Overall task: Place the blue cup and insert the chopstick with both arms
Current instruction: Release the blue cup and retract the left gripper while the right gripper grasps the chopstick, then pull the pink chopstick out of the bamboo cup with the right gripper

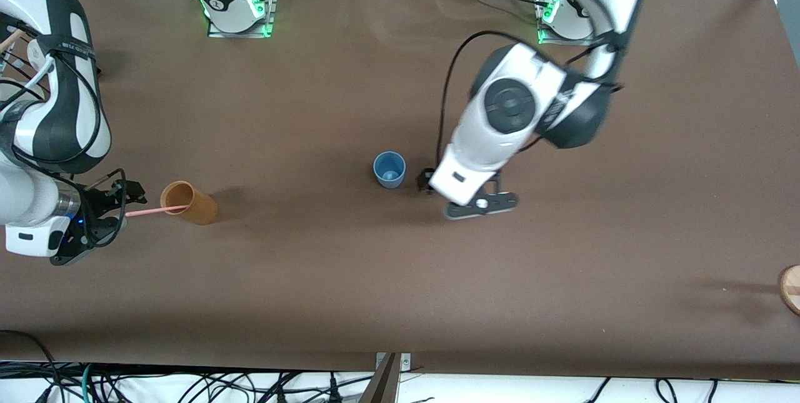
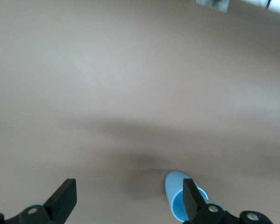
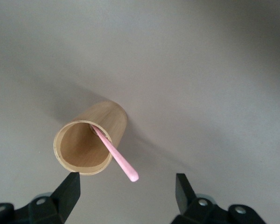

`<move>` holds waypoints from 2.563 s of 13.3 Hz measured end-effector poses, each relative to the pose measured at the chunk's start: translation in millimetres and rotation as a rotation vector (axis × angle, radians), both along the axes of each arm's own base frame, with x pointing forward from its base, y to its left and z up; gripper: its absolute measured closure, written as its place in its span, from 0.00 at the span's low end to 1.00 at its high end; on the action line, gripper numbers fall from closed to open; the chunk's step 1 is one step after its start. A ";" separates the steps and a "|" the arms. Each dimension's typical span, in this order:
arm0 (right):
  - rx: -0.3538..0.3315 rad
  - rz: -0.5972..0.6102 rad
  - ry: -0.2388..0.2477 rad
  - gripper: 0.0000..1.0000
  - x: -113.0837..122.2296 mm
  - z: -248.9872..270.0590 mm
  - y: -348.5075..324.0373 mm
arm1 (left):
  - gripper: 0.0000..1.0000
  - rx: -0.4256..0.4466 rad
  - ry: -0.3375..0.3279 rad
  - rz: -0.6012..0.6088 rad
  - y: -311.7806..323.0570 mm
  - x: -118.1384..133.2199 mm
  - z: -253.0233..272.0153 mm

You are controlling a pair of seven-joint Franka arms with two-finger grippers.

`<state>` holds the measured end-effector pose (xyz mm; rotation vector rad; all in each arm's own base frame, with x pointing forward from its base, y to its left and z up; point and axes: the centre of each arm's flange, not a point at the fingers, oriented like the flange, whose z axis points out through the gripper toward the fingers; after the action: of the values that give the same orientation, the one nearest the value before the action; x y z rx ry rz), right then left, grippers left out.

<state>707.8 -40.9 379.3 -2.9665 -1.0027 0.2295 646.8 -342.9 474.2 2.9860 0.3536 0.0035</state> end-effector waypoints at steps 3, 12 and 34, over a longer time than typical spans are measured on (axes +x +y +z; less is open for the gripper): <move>0.003 0.004 0.021 0.16 0.6 -14.1 0.2 | 0.00 0.017 0.016 -0.084 96.8 4.9 64.9; 0.005 0.004 0.036 0.53 1.1 -25.4 0.3 | 0.00 0.055 0.088 -0.214 295.9 -36.0 118.5; 0.072 -0.023 0.084 0.86 -3.7 -17.7 4.8 | 0.00 0.101 0.138 -0.281 301.5 -58.1 104.0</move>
<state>704.1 -36.1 361.6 -2.8757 -0.9463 0.3084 588.7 -41.3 578.2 3.1163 -0.0578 -0.2201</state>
